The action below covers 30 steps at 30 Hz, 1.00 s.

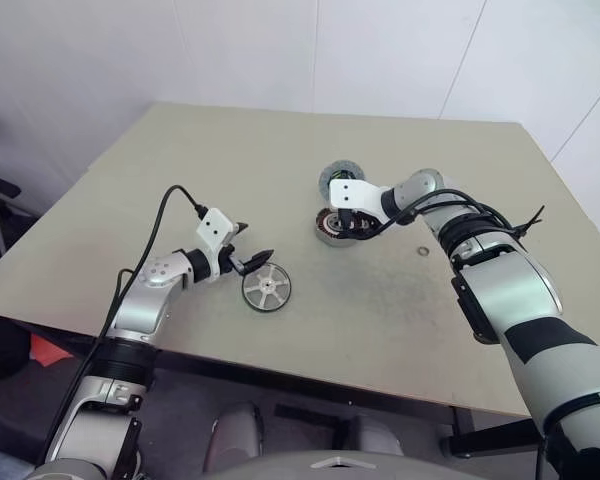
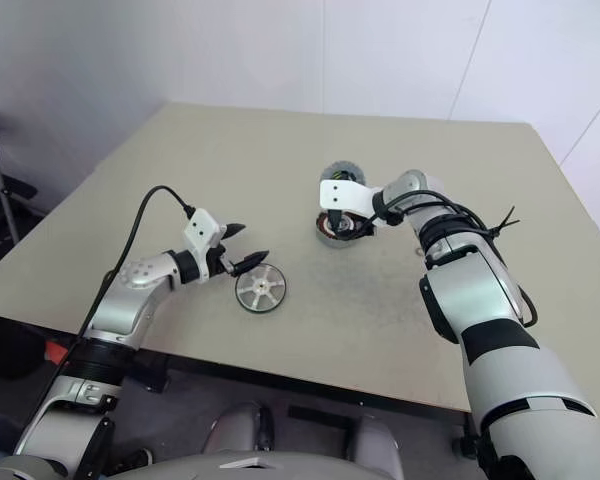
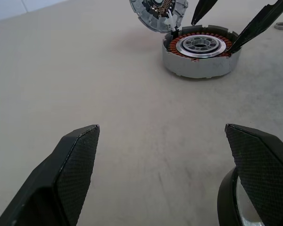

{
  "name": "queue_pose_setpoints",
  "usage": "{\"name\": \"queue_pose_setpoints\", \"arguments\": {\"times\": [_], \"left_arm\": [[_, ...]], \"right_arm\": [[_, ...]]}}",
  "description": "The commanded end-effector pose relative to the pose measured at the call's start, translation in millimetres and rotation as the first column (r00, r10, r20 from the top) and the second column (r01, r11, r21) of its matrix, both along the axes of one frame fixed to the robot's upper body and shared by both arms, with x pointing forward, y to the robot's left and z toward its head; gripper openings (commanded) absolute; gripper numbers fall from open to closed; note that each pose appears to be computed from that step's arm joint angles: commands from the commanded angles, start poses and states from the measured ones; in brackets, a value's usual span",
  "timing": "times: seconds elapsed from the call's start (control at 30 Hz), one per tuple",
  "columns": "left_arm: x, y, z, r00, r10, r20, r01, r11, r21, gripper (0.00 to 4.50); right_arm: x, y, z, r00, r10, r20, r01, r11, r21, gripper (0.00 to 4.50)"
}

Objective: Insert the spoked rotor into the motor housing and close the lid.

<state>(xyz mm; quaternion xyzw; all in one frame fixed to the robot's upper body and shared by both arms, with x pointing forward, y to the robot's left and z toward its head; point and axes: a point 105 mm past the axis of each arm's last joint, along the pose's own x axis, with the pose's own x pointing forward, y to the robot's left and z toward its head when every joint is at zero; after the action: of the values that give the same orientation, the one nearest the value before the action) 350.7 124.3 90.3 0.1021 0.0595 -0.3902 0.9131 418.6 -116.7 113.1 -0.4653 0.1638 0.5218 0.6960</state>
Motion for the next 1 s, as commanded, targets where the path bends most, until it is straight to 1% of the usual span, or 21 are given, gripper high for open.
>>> {"name": "queue_pose_setpoints", "arguments": {"times": [0.03, 0.37, 0.47, 0.5, 0.53, 0.57, 0.8, 1.0], "left_arm": [[0.5, 1.7, 13.2, 0.999, 0.004, 0.046, -0.004, 1.0, -0.01, 4.5], [0.8, 0.5, 12.4, 0.999, 0.0, 0.042, 0.0, 1.0, -0.013, 4.5], [1.3, 0.4, 12.5, 0.999, -0.002, 0.042, 0.002, 1.0, -0.012, 4.5], [1.1, 0.4, 12.2, 0.999, -0.002, 0.041, 0.003, 1.0, -0.011, 4.5], [1.0, 0.4, 12.1, 0.999, -0.003, 0.041, 0.003, 1.0, -0.011, 4.5], [1.0, 0.4, 12.1, 0.999, -0.003, 0.041, 0.003, 1.0, -0.011, 4.5], [1.5, 0.9, 11.1, 0.999, -0.002, 0.038, 0.002, 1.0, -0.008, 4.5], [1.5, 2.3, 10.2, 0.999, 0.003, 0.035, -0.003, 1.0, -0.008, 4.5]], "right_arm": [[3.4, -0.6, 10.6, 0.999, 0.005, 0.041, -0.005, 1.0, 0.007, 2.98], [0.5, -6.0, 14.0, 1.0, 0.001, 0.0, -0.001, 0.999, 0.033, 2.98], [1.6, -6.1, 16.2, 1.0, 0.0, 0.014, -0.001, 0.999, 0.035, 3.55], [2.9, -6.1, 17.2, 1.0, -0.002, 0.031, 0.001, 0.999, 0.034, 3.82], [4.3, -6.1, 18.2, 0.999, -0.006, 0.049, 0.004, 0.999, 0.032, 4.22], [5.0, -6.2, 18.6, 0.998, -0.007, 0.058, 0.006, 1.0, 0.029, 4.46], [1.8, -10.1, 14.5, 0.999, 0.014, 0.042, -0.014, 1.0, -0.007, 4.46], [2.1, -6.9, 31.2, 0.996, 0.049, 0.07, -0.051, 0.999, 0.017, 4.46]]}}
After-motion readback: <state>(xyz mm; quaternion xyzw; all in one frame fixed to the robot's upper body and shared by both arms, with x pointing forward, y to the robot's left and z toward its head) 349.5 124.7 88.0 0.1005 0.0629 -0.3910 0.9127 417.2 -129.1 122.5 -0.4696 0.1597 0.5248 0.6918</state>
